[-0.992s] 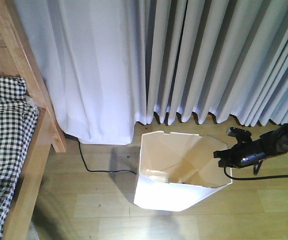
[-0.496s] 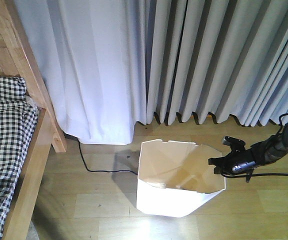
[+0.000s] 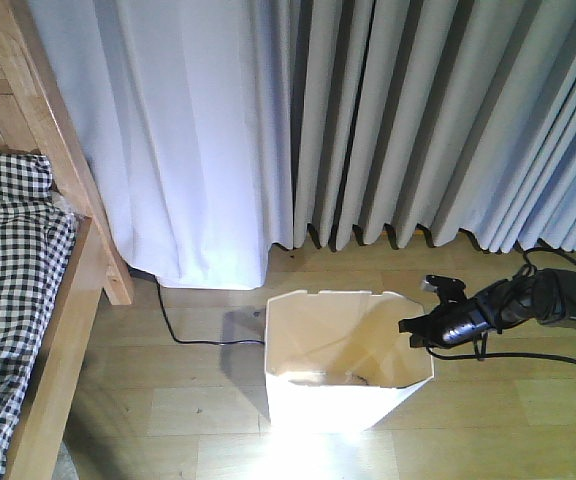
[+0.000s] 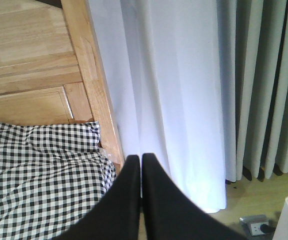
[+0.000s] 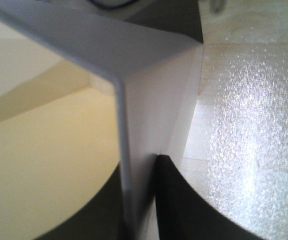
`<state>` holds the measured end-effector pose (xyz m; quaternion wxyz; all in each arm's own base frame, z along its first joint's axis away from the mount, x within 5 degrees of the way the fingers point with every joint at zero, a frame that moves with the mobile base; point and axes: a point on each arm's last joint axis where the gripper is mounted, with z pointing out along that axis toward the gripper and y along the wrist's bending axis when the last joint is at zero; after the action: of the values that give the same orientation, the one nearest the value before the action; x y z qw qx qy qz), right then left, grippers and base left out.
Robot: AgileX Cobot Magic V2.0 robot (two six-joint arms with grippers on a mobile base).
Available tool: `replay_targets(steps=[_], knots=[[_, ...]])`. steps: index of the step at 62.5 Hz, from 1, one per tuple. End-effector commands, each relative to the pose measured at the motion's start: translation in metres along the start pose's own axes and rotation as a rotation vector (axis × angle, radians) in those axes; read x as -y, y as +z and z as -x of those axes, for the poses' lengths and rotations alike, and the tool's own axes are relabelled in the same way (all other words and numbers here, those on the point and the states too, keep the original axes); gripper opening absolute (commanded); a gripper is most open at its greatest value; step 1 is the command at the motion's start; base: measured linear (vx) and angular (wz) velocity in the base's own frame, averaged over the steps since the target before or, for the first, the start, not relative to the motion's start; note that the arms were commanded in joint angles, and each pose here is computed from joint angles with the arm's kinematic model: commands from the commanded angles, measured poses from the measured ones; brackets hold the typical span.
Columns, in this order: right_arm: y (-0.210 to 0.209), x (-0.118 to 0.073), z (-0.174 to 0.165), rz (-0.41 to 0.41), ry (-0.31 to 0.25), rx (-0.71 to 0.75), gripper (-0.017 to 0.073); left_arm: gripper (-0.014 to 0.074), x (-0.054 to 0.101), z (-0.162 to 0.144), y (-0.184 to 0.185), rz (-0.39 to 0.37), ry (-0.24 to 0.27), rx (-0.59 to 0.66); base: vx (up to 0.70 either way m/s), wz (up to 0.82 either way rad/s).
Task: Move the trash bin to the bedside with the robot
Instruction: 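Lower the bin to the floor beside the bed with the right gripper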
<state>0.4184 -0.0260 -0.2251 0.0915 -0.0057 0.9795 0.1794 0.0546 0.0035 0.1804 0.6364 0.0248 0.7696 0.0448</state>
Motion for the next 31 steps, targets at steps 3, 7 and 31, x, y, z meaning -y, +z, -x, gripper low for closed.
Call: replay_targets(steps=[3,7,31], knots=[[-0.0311,-0.0203,0.0397,0.08,-0.001,0.055,0.0118,-0.0006,0.0016,-0.0023,0.0017,-0.012,-0.007,0.055,0.0,0.0],[-0.0317,-0.0194,0.0405,0.079,0.005,0.058,0.0156,-0.0006,0.0016,-0.0023,0.0017,-0.012,-0.007,0.055,0.0,0.0],[-0.0348,-0.0176,0.0445,0.066,0.024,0.081,0.0394,-0.0006,0.0016,-0.0023,0.0017,-0.012,-0.007,0.055,0.0,0.0]])
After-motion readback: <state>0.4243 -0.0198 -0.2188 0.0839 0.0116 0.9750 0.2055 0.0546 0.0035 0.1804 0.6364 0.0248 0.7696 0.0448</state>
